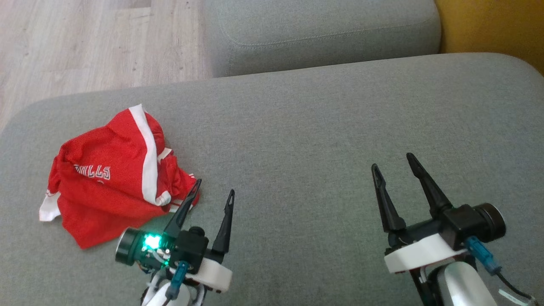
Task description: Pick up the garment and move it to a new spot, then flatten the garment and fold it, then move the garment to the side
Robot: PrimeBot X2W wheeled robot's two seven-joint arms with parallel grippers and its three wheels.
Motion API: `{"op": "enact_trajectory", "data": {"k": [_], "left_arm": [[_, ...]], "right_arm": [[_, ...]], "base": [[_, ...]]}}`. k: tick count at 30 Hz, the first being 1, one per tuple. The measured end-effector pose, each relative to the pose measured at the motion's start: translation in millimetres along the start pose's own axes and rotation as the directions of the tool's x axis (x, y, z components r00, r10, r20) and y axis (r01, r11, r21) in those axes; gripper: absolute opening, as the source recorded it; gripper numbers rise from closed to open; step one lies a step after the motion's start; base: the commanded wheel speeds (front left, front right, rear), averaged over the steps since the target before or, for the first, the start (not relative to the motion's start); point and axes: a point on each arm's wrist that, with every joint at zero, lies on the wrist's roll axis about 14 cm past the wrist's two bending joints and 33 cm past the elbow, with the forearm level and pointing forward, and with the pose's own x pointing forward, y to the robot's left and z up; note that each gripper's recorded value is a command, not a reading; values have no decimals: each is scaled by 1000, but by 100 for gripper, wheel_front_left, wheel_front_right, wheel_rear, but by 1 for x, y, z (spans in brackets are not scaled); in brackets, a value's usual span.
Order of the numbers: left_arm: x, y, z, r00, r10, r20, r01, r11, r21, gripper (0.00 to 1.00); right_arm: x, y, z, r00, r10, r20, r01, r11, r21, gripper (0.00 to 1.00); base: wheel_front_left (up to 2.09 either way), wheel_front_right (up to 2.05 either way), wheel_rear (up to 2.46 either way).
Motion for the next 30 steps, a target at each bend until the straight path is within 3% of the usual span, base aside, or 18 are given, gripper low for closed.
{"op": "enact_trajectory", "data": {"k": [9,13,30], "left_arm": [[5,17,12,995,98,32,-93,986,-137,100],[0,29,7,987,163,11,-156,959,-235,100],[-16,35,-16,981,185,-48,-191,933,-305,100]], "right_arm": [[-2,-13,4,998,-48,29,46,996,71,100],[-6,-27,-2,995,-101,22,97,987,127,100],[-14,-24,-26,994,-101,-49,108,982,154,100]], "base": [[0,0,0],[0,0,0],[0,0,0]]}}
